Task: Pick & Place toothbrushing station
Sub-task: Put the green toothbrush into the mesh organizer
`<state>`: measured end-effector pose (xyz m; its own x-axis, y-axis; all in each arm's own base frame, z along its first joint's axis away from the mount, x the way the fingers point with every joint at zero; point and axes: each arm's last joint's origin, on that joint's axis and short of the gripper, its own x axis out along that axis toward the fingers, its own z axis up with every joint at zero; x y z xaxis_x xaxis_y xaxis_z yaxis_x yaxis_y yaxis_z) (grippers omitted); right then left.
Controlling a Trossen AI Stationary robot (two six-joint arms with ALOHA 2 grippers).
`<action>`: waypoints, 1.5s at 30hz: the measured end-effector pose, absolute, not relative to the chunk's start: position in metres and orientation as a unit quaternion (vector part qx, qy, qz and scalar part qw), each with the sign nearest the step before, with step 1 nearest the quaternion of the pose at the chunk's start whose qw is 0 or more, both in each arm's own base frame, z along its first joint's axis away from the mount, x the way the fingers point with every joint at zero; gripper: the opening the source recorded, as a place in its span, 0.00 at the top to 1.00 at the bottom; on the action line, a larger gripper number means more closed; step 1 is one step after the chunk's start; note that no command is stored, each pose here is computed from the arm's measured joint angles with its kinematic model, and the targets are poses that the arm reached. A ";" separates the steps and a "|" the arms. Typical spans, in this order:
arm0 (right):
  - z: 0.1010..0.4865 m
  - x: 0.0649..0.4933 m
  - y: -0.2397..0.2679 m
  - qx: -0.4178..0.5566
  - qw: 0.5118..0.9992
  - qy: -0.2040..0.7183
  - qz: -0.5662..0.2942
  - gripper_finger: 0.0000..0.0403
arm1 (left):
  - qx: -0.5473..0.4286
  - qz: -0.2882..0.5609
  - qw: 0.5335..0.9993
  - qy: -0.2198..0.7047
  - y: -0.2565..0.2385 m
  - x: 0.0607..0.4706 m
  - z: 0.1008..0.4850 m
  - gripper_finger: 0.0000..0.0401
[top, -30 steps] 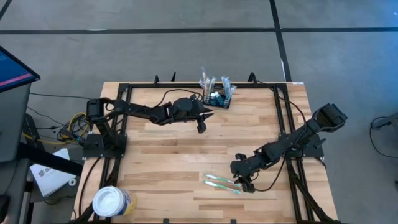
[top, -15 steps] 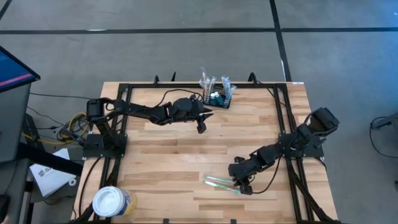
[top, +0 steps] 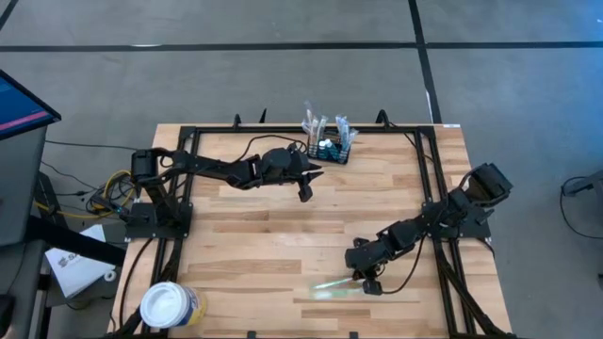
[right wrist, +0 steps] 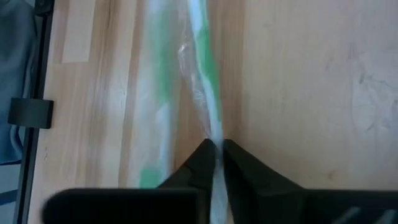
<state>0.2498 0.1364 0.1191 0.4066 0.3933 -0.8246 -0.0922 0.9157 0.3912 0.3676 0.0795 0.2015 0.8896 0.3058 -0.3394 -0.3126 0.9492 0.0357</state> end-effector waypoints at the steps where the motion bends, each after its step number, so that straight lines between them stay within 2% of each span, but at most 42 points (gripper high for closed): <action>1: 0.119 0.250 0.135 0.144 0.827 0.524 0.147 0.96 | -0.010 0.159 0.972 0.173 0.080 0.368 0.202 0.81; 17: 0.131 0.255 0.119 0.135 0.837 0.513 0.137 1.00 | -0.010 0.159 0.972 0.173 0.079 0.368 0.201 0.81; 29: 0.160 0.268 0.101 0.064 0.838 0.534 0.087 1.00 | -0.022 0.147 0.974 0.171 0.070 0.370 0.201 0.81; 37: 0.182 0.276 0.093 -0.001 0.832 0.553 0.042 1.00 | -0.064 0.054 0.985 0.149 0.058 0.373 0.205 0.81; 45: 0.204 0.281 0.089 -0.081 0.828 0.555 -0.011 1.00 | -0.118 0.004 0.982 0.147 0.056 0.373 0.206 0.81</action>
